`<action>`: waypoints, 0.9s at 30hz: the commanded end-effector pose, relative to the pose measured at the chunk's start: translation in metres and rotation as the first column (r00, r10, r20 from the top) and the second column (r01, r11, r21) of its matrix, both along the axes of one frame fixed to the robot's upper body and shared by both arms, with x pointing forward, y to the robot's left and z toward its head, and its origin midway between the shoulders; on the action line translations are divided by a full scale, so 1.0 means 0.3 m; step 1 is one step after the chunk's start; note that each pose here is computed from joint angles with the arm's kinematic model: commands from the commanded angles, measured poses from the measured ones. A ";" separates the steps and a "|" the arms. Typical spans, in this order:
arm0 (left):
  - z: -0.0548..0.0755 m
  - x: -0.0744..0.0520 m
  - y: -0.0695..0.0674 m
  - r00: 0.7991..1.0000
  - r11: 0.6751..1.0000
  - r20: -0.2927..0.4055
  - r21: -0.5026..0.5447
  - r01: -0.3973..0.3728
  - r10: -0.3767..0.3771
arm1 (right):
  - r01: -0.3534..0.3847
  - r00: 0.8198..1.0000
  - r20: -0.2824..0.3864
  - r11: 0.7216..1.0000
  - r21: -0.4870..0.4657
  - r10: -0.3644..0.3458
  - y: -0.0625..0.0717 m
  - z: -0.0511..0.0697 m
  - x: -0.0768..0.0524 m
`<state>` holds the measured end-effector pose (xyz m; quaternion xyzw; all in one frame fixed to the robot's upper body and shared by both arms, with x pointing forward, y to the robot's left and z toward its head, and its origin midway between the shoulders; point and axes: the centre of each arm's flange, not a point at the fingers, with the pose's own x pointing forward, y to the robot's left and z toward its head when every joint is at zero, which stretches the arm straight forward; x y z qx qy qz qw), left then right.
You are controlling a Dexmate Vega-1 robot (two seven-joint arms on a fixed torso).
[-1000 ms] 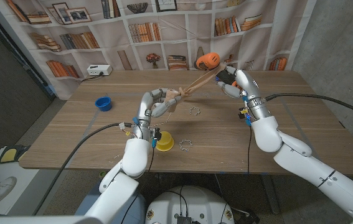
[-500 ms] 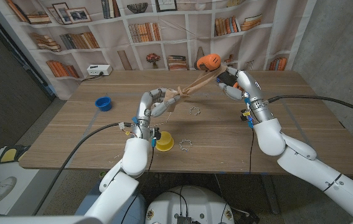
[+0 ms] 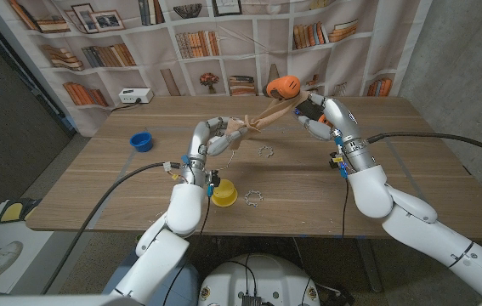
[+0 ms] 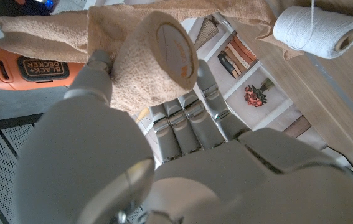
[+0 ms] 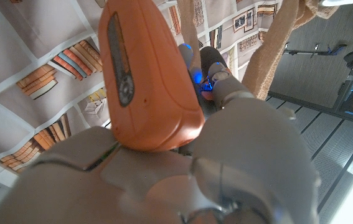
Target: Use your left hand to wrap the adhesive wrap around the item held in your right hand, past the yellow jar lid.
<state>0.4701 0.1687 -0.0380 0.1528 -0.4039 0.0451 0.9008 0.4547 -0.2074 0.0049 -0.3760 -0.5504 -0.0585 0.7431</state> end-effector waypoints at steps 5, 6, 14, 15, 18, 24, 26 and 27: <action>0.008 0.017 0.003 1.000 1.000 -0.007 0.013 0.011 -0.011 | -0.039 0.999 0.016 0.999 -0.028 0.040 0.024 -0.002 -0.053; 0.009 0.018 0.004 1.000 1.000 -0.005 0.009 0.011 -0.011 | -0.041 0.999 0.017 0.999 -0.030 0.042 0.027 -0.001 -0.057; -0.009 0.020 0.005 1.000 1.000 -0.015 0.003 0.012 -0.012 | -0.062 0.998 0.014 0.998 -0.031 0.062 0.026 -0.004 -0.072; -0.011 0.018 0.006 1.000 1.000 -0.014 0.003 0.012 -0.012 | -0.065 0.998 0.010 0.997 -0.031 0.065 0.025 -0.006 -0.071; -0.014 0.006 0.007 1.000 1.000 -0.007 0.010 0.009 -0.009 | -0.070 0.998 -0.001 0.997 -0.028 0.070 0.017 -0.013 -0.067; -0.014 0.001 0.013 1.000 1.000 -0.008 0.011 -0.004 0.004 | -0.084 0.996 0.002 0.996 -0.017 0.085 0.002 -0.017 -0.075; -0.014 0.001 0.015 1.000 1.000 -0.008 0.012 -0.012 0.012 | -0.092 0.996 -0.003 0.996 -0.016 0.092 -0.003 -0.019 -0.078; -0.013 0.002 0.017 1.000 1.000 -0.008 0.013 -0.017 0.017 | -0.094 0.996 -0.005 0.995 -0.015 0.094 -0.006 -0.022 -0.080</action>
